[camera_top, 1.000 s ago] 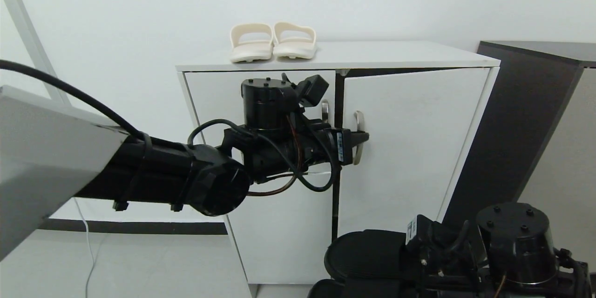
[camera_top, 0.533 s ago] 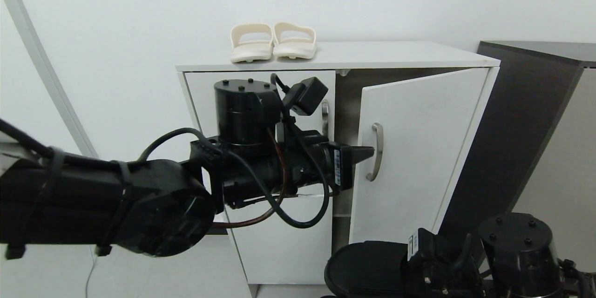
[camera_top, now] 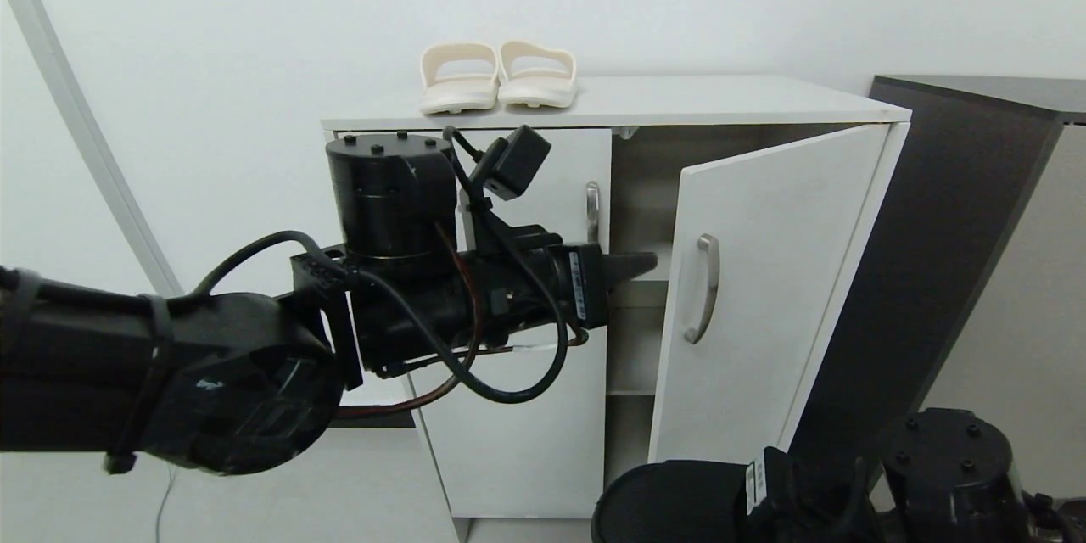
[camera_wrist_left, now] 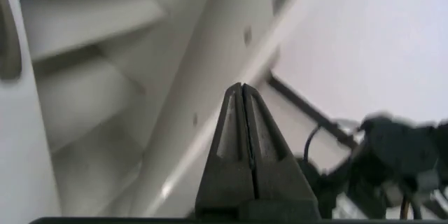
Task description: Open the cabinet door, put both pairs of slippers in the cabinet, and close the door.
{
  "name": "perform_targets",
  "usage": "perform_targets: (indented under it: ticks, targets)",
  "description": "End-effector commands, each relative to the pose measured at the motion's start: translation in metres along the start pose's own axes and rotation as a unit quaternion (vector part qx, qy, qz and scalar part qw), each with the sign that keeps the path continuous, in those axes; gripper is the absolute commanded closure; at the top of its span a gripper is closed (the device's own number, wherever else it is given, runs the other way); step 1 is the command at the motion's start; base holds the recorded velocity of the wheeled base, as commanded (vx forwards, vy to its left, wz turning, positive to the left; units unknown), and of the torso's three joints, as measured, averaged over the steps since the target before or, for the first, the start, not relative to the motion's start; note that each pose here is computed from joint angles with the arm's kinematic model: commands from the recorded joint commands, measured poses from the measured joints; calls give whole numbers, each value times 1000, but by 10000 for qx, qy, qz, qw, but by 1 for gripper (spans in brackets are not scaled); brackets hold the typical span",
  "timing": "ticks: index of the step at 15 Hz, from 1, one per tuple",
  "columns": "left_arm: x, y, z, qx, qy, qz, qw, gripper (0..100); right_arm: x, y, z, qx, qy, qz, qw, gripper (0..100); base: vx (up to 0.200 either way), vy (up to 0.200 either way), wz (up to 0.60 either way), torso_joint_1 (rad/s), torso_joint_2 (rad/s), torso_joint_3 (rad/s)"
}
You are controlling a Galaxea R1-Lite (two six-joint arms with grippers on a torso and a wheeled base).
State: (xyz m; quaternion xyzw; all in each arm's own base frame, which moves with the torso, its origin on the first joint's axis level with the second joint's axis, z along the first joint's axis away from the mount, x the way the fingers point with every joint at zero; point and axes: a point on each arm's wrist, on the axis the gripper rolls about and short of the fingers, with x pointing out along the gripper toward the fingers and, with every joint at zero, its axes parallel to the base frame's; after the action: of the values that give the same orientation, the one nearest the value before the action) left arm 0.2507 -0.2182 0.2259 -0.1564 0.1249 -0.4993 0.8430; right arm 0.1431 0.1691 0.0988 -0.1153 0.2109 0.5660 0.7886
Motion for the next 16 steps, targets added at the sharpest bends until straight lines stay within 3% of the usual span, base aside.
perform_targets:
  ticks: [1,8,13,16]
  targets:
    - [32,18,-7,-143,-55,51,9999,100,0,0,-1,0,21,15,10000,100,0,0,0,0,0,0]
    - [55,29,-9,-210,-80,57,9997,100,3,0,-6,-118,147,36,9998,100,0,0,0,0,0,0]
    - [54,28,-17,-219,-92,160,9996,100,2,2,-11,-137,232,64,9996,100,-200,0,0,2,4,2]
    - [63,-3,-29,-117,-135,-333,9993,100,1,7,-15,-263,293,200,9990,100,-200,0,0,-2,1,7]
